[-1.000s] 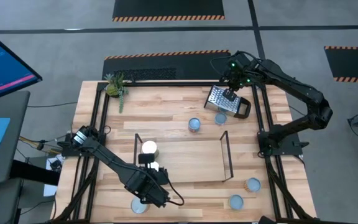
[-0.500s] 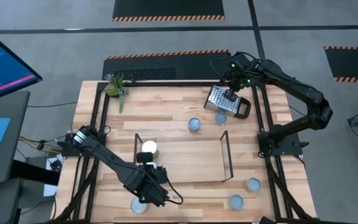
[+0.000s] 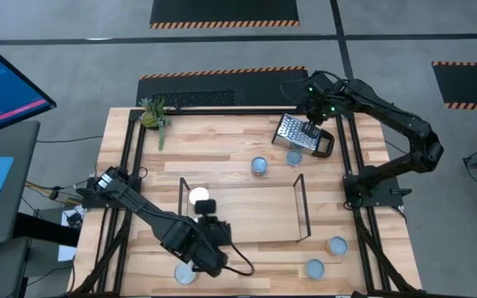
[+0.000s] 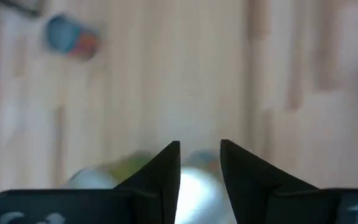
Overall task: Pick and place cans onto a shelf
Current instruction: Put the canned tomatoes on the shelf, then put the canned green beans on the shelf
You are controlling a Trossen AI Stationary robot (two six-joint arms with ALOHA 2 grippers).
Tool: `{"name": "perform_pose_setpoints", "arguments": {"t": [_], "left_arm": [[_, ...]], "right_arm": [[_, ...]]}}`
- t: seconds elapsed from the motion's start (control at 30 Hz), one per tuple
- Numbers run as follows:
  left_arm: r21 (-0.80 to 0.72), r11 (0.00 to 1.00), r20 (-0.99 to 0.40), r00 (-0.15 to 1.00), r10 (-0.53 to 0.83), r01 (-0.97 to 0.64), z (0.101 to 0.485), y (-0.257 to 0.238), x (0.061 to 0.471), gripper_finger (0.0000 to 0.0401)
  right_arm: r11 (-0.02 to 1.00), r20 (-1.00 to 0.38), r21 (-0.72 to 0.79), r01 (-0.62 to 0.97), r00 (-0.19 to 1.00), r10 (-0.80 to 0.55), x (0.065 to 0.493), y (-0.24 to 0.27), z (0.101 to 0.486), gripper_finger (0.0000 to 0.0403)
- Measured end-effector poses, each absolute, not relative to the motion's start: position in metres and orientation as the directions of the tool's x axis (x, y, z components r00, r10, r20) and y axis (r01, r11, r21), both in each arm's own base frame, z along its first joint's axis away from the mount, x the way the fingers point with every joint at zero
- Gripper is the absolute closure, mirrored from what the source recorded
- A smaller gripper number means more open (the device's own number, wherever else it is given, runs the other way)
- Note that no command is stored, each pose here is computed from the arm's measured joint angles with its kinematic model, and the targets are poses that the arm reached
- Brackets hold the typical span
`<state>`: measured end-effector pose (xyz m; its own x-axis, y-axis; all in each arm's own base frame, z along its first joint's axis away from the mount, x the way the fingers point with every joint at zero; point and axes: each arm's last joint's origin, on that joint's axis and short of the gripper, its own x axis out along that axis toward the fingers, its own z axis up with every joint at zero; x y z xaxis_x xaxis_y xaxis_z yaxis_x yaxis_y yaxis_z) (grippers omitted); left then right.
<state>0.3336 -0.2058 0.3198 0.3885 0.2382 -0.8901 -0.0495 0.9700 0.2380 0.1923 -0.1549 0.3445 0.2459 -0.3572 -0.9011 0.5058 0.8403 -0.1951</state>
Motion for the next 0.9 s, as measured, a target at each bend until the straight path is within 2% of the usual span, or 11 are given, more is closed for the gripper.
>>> {"name": "perform_pose_setpoints", "arguments": {"t": [0.17,0.43,0.8,0.9], "left_arm": [[0.229,0.973,-0.892,0.406,0.198,0.03,0.292,-0.207,0.346,0.0296],[0.204,0.979,-0.936,0.292,0.196,-0.002,0.26,-0.202,0.341,0.0296],[0.264,0.965,-0.945,0.202,0.255,0.015,0.256,-0.196,0.332,0.0296],[0.286,0.958,-0.937,0.211,0.279,0.007,0.256,-0.195,0.332,0.0296]], "right_arm": [[0.841,-0.901,-0.196,0.504,0.246,-0.357,0.192,-0.155,0.345,0.037],[0.843,-0.901,-0.198,0.501,0.245,-0.357,0.192,-0.155,0.345,0.037],[0.84,-0.896,-0.199,0.504,0.254,-0.364,0.193,-0.155,0.345,0.037],[0.839,-0.896,-0.198,0.506,0.254,-0.365,0.193,-0.155,0.345,0.037]]}}
